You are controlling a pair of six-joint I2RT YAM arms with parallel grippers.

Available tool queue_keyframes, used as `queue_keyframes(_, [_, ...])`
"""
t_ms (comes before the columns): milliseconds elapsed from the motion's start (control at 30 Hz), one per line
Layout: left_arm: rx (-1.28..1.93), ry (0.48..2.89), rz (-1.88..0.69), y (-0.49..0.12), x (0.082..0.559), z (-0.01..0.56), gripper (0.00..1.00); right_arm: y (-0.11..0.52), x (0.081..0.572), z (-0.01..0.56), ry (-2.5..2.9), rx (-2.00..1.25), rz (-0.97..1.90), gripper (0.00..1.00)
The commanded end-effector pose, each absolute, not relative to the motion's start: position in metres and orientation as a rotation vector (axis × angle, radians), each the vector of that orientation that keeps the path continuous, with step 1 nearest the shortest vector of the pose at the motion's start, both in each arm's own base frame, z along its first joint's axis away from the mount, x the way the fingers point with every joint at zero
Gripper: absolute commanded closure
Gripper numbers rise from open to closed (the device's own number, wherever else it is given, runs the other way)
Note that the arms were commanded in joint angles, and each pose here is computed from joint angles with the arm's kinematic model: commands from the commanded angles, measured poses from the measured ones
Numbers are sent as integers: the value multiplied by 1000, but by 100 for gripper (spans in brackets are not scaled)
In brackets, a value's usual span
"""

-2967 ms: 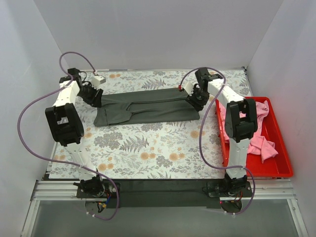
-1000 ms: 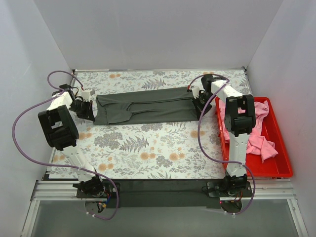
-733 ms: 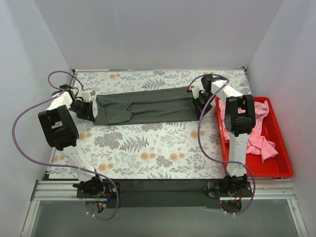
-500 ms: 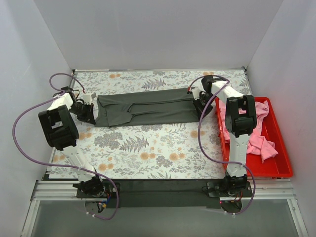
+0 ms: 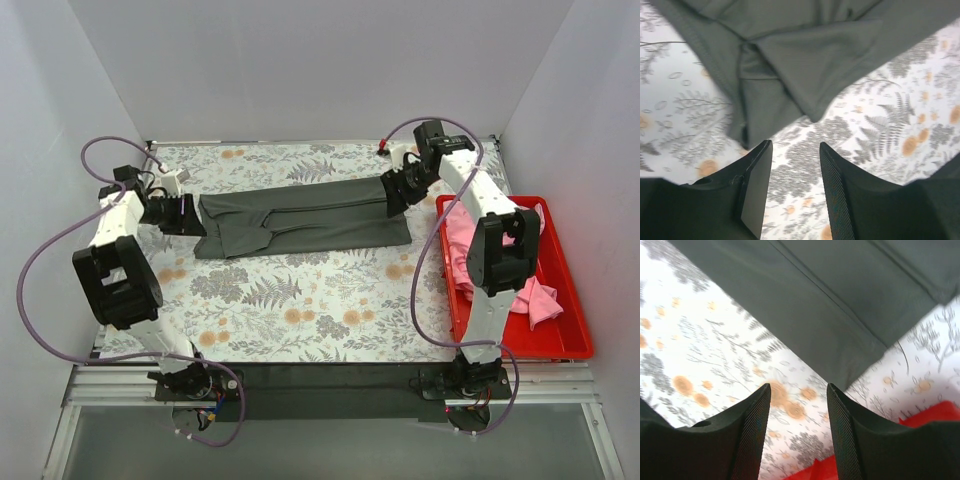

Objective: Fold and stack the t-shirts
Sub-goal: Fold the tshirt

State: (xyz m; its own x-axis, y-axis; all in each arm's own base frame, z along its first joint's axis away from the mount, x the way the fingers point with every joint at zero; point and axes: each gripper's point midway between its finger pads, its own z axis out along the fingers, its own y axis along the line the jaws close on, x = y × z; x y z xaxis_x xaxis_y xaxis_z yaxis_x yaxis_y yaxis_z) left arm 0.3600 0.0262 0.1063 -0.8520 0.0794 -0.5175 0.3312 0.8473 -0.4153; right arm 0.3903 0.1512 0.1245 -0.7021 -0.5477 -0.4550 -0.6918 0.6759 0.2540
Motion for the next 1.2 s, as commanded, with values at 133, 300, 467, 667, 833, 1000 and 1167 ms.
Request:
queue_keyframes(133, [136,2526,-937,-37,322,106,56,267,379,165,2320,-1081,870,48])
queue_keyframes(300, [-22,2603,-964,-42,316,80,48,353,363,151,2273,-1113,1046,48])
queue_keyframes(467, [-140,2615,-948,-41,323,68,46,409,358,136,2239,-1005,1147,41])
queue_keyframes(667, [-200,2662,-918,-41,328,49,48,431,358,102,2282,-975,1162,41])
queue_keyframes(833, [-202,2685,-902,-46,332,39,50,419,354,78,2348,-963,1099,44])
queue_keyframes(1000, [-230,2687,-920,-49,336,37,56,405,352,50,2413,-956,1011,45])
queue_keyframes(1167, [-225,2667,-951,-52,341,47,70,395,345,24,2473,-967,976,47])
